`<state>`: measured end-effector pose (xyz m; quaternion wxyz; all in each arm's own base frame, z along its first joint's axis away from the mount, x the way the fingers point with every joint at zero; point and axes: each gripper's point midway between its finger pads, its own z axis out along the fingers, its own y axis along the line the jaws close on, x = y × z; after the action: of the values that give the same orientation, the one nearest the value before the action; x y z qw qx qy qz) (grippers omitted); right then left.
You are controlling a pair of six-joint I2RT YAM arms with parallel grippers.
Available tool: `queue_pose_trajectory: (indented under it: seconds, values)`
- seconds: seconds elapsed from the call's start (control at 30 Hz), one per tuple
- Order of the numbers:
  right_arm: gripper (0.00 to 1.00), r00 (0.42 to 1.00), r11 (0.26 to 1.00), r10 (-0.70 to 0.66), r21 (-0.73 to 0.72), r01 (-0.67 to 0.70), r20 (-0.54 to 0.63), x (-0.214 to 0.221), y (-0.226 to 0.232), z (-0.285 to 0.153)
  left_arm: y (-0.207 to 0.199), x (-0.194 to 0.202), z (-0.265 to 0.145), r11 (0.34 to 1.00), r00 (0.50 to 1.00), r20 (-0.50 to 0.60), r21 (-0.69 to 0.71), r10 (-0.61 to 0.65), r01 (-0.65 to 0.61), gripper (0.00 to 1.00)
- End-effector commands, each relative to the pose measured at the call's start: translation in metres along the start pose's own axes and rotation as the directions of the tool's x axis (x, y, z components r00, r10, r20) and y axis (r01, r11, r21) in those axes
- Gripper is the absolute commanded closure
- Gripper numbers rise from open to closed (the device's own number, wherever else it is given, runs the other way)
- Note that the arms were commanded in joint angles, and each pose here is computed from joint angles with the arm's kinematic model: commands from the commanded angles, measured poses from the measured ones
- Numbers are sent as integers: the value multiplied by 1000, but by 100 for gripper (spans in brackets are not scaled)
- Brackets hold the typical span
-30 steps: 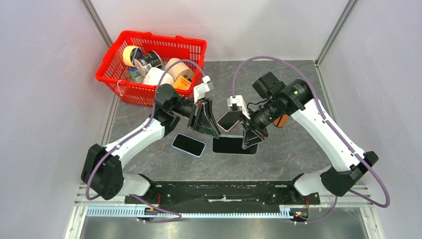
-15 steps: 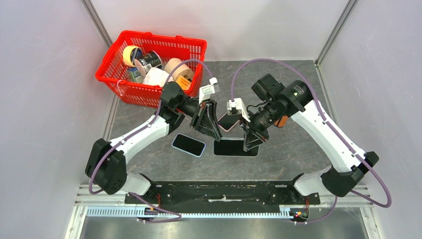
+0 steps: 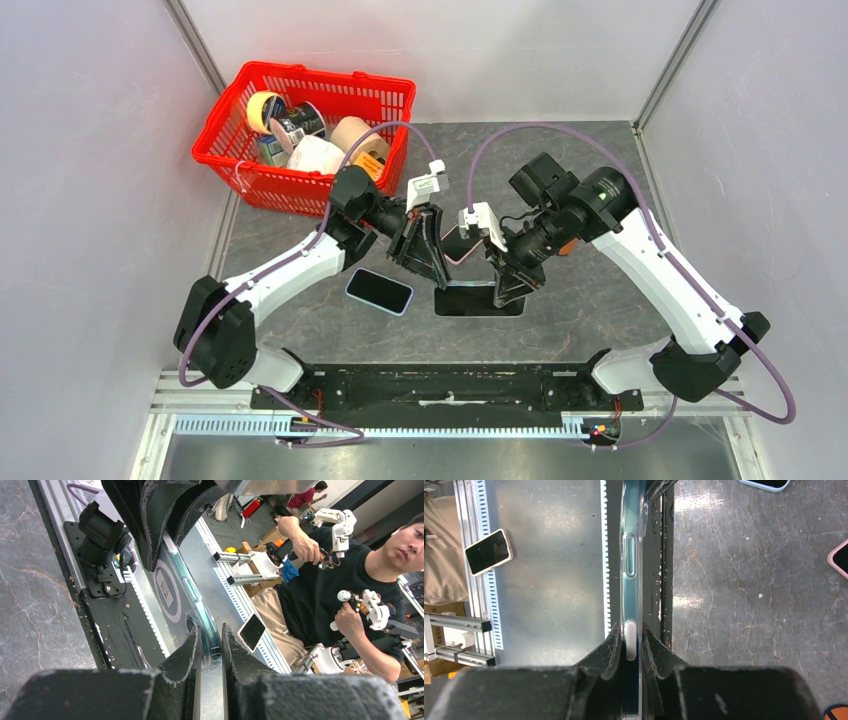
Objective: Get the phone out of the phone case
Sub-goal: Remove the phone case from the phone.
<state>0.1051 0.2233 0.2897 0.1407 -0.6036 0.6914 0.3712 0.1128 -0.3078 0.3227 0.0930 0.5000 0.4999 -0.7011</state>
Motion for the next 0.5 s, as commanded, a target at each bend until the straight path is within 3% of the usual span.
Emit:
queue_pose_trajectory:
  seconds: [0.0,0.47]
  values:
    - [100,968,976,-212,86,202,137,-47,-29,7,-13,-17,22,993,993,2,35,116,-116,98]
    - [100,964,970,-230,107,217,131,-46,-30,6,-4,-10,28,995,997,-10,51,83,-82,98]
